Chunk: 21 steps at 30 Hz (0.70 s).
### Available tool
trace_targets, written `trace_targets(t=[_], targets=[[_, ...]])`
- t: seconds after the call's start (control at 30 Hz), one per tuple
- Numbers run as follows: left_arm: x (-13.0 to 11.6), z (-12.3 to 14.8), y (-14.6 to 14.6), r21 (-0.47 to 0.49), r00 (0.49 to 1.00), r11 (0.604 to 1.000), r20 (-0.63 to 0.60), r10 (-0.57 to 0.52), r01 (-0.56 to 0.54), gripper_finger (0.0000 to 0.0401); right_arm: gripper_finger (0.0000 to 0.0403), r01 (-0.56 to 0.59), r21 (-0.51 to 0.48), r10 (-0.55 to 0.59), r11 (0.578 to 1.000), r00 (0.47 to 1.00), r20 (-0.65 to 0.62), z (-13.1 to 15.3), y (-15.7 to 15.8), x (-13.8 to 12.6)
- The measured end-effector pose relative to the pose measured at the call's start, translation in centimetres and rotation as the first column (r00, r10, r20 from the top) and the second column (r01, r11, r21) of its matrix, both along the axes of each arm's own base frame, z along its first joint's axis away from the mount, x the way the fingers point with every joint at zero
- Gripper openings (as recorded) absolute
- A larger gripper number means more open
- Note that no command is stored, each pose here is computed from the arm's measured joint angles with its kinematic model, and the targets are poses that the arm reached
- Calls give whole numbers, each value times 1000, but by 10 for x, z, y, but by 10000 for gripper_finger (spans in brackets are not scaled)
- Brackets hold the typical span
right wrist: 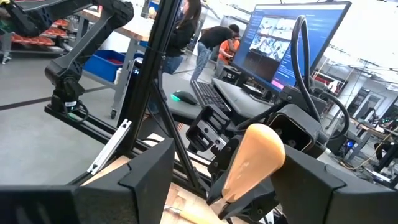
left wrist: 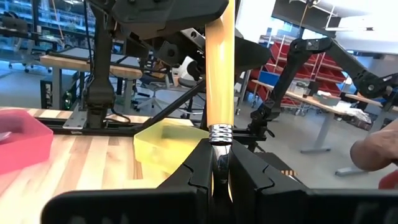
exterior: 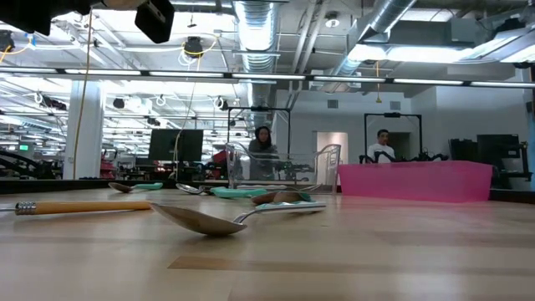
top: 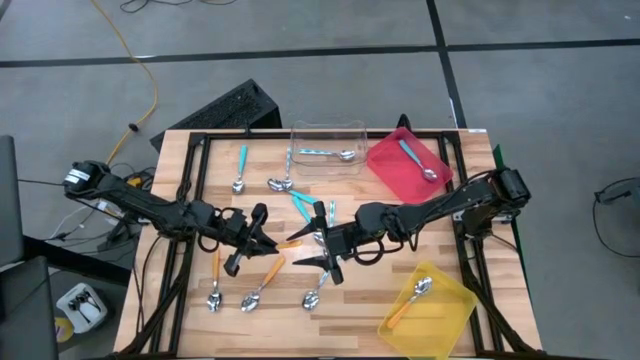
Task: Sort silverware by color (type)
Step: Put the orange spoon into the yellow bin
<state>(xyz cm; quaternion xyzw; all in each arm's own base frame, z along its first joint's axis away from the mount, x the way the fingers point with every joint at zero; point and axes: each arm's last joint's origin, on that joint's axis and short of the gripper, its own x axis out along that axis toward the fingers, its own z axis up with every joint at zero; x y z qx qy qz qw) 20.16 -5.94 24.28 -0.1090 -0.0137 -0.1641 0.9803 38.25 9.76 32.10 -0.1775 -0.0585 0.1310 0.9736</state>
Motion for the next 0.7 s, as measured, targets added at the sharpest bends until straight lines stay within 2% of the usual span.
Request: trace_targets(t=[0.23,0.7], targets=[[0,0,0,-9,1000,1000,-4,1,-1,13,239,-1,1,1,1000,1000,3,0,0,0],[4,-5,3,-48,999,999,-42,0,-2,13,110,-14,-1,14,1000,1000,-8,-1,0,0]])
